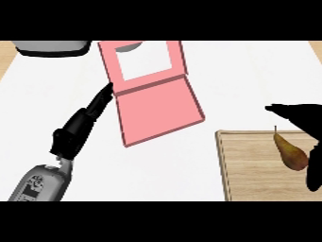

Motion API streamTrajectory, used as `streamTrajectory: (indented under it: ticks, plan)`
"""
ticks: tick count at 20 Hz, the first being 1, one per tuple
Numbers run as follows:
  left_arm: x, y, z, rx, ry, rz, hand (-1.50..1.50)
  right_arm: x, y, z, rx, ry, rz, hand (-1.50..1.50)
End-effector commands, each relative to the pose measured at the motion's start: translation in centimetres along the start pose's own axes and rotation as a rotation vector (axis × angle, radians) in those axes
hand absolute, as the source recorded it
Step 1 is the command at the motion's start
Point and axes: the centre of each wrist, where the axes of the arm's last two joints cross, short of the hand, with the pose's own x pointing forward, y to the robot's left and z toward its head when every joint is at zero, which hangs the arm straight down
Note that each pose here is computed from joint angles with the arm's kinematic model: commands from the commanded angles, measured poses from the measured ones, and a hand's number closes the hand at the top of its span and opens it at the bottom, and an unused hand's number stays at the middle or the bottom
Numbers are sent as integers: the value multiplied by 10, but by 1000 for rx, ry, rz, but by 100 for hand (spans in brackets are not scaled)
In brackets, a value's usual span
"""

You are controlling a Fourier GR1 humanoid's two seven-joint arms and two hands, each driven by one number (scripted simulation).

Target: Pick the pear from the tray and place it in the cardboard box

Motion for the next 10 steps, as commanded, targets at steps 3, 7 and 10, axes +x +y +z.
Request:
streamTrajectory:
  ticks: [3,7,10]
  plan:
    - [-6,-3,-9,4,-3,6,0,-14,12,-29,47,58,13,-150]
    - [13,-4,-16,-15,-12,-13,0,-23,33,-52,89,105,36,-150]
    - [16,-4,-8,-2,0,-3,0,-21,39,-49,73,91,30,-150]
